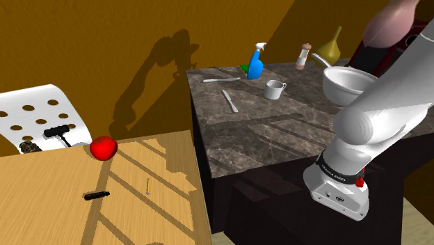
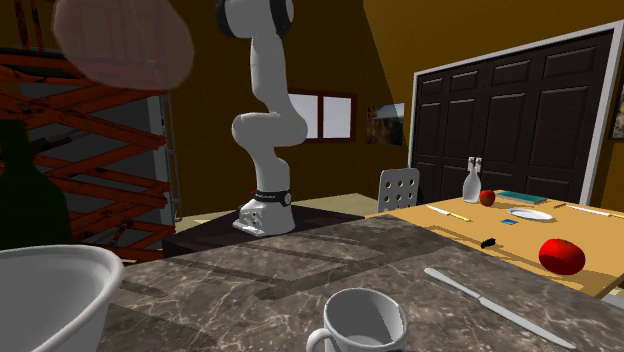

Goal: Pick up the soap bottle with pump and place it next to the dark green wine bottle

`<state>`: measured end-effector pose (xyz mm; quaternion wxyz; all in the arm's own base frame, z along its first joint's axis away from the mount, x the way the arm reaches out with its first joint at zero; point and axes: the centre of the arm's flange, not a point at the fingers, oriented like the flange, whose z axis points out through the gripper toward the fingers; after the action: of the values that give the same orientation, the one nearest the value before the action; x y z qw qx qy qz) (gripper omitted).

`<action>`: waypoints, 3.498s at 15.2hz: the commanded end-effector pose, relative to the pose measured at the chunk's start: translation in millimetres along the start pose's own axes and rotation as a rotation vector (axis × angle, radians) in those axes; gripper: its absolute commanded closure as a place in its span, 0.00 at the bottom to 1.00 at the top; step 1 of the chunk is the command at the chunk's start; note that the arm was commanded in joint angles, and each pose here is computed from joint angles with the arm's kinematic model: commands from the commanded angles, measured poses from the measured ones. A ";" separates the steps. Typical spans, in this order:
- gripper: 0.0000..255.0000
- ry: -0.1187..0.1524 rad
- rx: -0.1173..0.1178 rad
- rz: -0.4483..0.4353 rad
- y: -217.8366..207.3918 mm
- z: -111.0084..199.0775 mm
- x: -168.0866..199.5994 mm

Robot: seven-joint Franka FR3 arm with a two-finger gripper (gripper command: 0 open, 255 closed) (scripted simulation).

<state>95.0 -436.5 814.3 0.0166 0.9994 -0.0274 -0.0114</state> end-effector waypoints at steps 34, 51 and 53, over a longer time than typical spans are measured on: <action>1.00 -0.001 -0.002 0.000 -6.3 184.8 4.1; 1.00 -0.001 -0.002 0.000 -9.4 274.5 6.0; 1.00 -0.001 -0.002 0.000 -9.7 285.1 6.3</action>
<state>95.4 -435.8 535.1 0.0172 0.9994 -0.0271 -0.0120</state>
